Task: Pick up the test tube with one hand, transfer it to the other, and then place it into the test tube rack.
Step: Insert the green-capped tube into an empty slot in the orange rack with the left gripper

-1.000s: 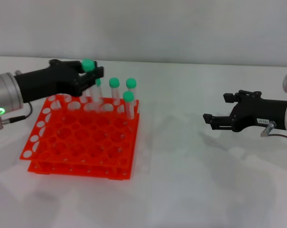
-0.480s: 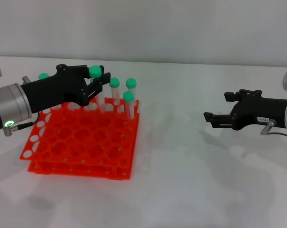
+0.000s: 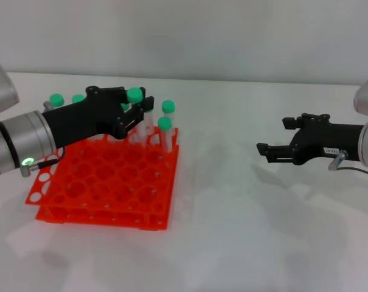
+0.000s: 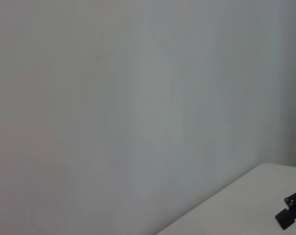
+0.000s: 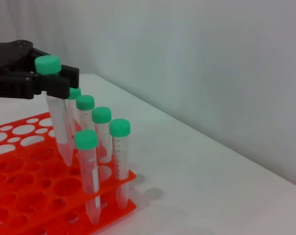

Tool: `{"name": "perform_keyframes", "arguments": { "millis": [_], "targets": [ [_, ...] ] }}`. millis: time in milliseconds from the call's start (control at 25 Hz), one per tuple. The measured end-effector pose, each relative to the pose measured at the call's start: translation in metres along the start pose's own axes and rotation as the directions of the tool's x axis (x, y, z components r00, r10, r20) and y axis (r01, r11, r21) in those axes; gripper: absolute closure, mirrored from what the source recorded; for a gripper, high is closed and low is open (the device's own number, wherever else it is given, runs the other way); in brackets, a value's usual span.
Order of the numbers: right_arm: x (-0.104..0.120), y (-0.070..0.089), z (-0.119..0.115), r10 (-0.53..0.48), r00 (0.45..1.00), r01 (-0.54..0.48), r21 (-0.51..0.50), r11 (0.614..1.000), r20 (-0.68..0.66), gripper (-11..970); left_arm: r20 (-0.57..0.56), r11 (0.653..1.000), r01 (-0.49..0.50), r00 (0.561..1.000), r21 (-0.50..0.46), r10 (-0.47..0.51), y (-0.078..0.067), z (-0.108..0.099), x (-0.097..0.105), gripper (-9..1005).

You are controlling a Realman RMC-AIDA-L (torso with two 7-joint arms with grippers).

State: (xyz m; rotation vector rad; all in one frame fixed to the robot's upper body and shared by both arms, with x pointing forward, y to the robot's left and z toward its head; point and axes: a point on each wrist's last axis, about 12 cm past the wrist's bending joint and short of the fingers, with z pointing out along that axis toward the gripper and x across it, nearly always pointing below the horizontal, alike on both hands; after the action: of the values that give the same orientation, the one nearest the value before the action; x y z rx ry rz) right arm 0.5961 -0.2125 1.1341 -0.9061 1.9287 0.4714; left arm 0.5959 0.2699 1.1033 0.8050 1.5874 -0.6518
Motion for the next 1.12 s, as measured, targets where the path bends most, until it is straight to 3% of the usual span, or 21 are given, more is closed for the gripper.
{"name": "perform_keyframes", "arguments": {
  "millis": [1120],
  "targets": [
    [-0.002,-0.005,0.007,0.009,1.0,-0.009,0.003,1.0,-0.013,102,-0.035,1.0,0.001,0.999,-0.027,-0.002,-0.002,0.014,0.009,682]
  ]
}}
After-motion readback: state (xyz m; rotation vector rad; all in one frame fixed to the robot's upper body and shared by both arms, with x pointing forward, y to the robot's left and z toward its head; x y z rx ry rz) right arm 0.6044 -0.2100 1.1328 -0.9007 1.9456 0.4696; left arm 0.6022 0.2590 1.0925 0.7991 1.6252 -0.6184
